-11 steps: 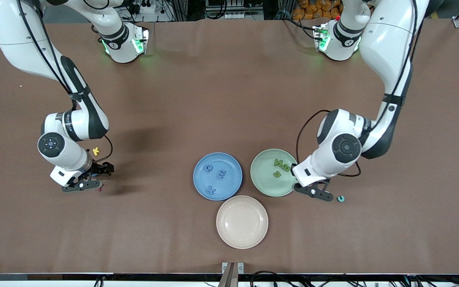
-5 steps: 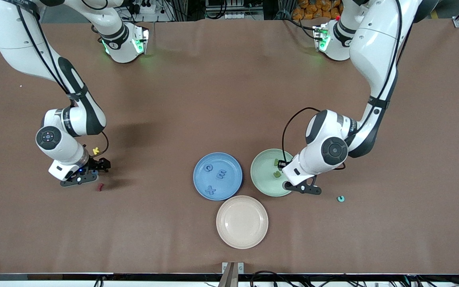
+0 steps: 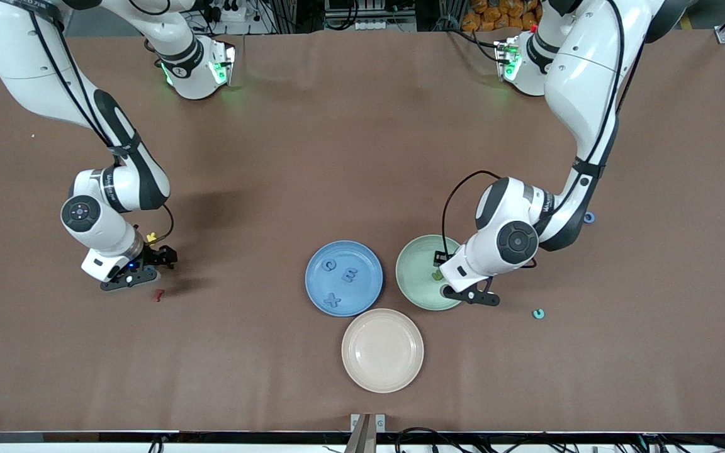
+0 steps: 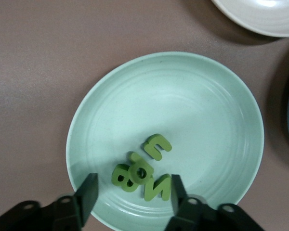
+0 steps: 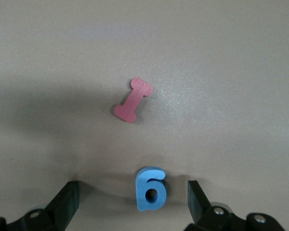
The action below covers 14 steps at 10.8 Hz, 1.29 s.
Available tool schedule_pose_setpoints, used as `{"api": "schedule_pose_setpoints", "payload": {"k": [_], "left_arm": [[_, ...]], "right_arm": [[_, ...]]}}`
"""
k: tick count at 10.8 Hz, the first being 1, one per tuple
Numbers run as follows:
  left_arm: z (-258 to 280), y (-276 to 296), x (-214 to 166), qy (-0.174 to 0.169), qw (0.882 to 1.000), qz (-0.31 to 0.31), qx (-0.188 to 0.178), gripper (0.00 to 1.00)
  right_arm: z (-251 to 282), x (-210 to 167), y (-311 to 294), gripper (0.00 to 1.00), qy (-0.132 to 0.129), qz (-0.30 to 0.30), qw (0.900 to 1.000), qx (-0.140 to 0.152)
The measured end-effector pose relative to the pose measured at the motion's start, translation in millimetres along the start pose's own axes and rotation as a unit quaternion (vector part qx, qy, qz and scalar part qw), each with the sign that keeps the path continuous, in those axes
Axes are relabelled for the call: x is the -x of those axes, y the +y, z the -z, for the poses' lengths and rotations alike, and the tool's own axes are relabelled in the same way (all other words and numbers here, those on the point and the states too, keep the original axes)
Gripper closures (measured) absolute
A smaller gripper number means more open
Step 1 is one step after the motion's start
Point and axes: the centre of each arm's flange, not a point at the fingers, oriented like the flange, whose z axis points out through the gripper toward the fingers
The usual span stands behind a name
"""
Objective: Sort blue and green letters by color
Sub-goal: 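Grasp the blue 6 with the right gripper while the left arm retracts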
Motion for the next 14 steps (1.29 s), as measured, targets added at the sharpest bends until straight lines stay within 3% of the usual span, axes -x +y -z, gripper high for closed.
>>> {"api": "schedule_pose_setpoints", "payload": {"k": [2,3,7,10,14], "left_arm": [[3,-3,-2,0.004,1.0,0.003,-0.001,0.06],[7,-11,-5,0.006,1.0,0.011,-0.005,0.0],[34,-107,-19,0.016,0.997,0.08,-0.016,0.0],[47,-202,-18,0.016,0.991,0.136,-0.013,0.0],[63,-232,-14,0.024,0.993,0.114,-0.015,0.0]], "right_arm": [[0,0,0,0.0,0.0,0.001,1.0,0.0],[1,0,0,0.07,0.0,0.0,1.0,0.0],[6,1,1,0.67,0.003,-0.002,1.0,0.0],[6,2,4,0.7,0.003,-0.003,1.0,0.001],[17,-7,-7,0.7,0.017,-0.019,1.0,-0.016]]}}
